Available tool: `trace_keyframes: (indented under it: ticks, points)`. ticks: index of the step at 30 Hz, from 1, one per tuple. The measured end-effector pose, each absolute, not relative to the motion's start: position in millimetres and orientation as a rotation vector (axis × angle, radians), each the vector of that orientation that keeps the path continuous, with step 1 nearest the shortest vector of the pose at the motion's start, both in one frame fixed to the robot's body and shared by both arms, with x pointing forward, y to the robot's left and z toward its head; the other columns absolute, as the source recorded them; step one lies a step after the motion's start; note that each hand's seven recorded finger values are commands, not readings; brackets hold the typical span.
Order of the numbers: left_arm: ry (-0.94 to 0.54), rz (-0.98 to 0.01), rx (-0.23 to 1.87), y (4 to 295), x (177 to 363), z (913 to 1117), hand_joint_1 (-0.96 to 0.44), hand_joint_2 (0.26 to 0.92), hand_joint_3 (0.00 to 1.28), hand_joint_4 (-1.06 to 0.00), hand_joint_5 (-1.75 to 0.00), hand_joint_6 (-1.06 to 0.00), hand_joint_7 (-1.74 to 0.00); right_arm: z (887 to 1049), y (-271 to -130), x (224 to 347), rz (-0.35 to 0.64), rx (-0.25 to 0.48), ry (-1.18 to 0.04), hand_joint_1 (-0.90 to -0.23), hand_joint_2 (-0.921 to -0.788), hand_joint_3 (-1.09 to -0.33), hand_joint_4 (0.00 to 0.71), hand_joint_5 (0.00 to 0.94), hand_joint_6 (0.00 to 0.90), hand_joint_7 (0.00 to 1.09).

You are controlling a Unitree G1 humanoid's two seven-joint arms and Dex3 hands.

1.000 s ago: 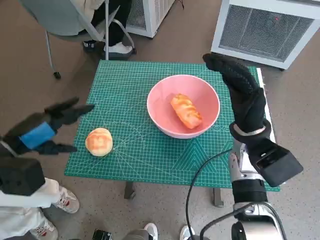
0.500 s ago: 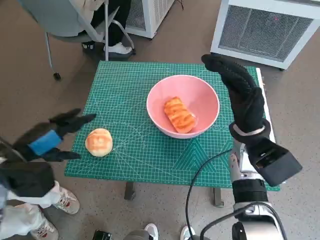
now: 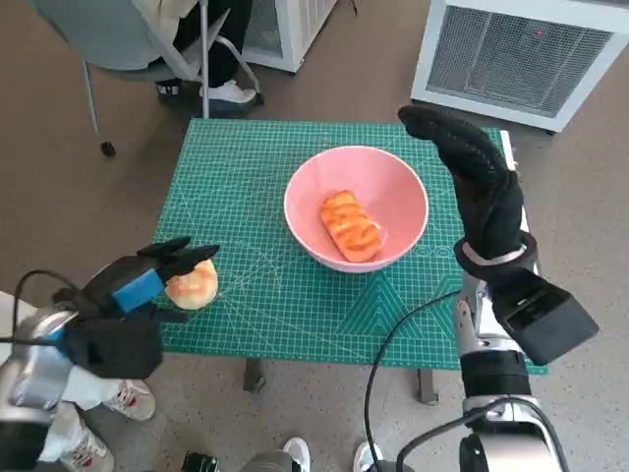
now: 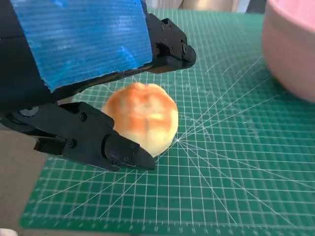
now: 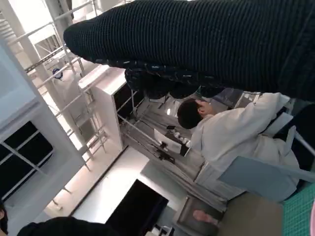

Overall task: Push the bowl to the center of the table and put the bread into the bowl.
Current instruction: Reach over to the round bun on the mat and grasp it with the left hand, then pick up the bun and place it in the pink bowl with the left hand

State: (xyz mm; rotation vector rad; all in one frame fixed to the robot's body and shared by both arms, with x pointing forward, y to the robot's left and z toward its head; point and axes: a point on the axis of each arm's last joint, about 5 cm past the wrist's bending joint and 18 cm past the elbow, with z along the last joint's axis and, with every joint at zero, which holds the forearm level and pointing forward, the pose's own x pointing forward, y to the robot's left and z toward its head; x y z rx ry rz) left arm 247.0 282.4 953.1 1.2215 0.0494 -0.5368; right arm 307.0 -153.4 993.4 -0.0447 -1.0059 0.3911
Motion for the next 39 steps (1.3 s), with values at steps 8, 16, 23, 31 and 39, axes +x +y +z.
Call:
trace_keyframes:
  ticks: [8, 16, 23, 31, 39]
  points:
    - [0.044, -0.481, 1.23, 280.3, 255.3, 942.3, -0.09, 0.92, 0.06, -0.55, -0.1, -0.59, -0.11, 993.6, -153.8, 307.0, 0.393, -0.047, -1.005, -0.546, -0.921, -0.816, 0.276, 0.105, -0.001, 0.72]
    - [0.026, -0.434, 1.243, 280.9, 256.1, 938.9, -0.04, 0.921, 0.17, -0.52, -1.19, -0.59, -1.13, 994.9, -153.9, 307.1, 0.395, -0.047, -1.004, -0.545, -0.921, -0.816, 0.273, 0.112, -0.001, 0.71]
    - [-0.047, -0.403, 1.241, 281.2, 254.4, 952.1, 0.0, 0.92, 0.16, -0.44, -1.46, -0.69, -1.06, 995.8, -154.6, 306.7, 0.395, -0.048, -1.007, -0.543, -0.921, -0.816, 0.269, 0.119, -0.001, 0.71]
    - [-0.233, -0.309, 1.239, 278.2, 253.9, 985.2, 0.0, 0.921, 0.16, -0.48, -1.32, -0.63, -1.22, 996.1, -153.7, 306.6, 0.399, -0.048, -1.007, -0.542, -0.921, -0.817, 0.264, 0.128, -0.001, 0.71]
    - [-0.418, -0.238, 1.238, 266.4, 254.5, 1019.0, 0.0, 0.921, 0.16, -0.51, -1.21, -0.6, -1.33, 995.9, -152.9, 306.7, 0.4, -0.044, -1.006, -0.549, -0.921, -0.815, 0.259, 0.138, -0.001, 0.71]
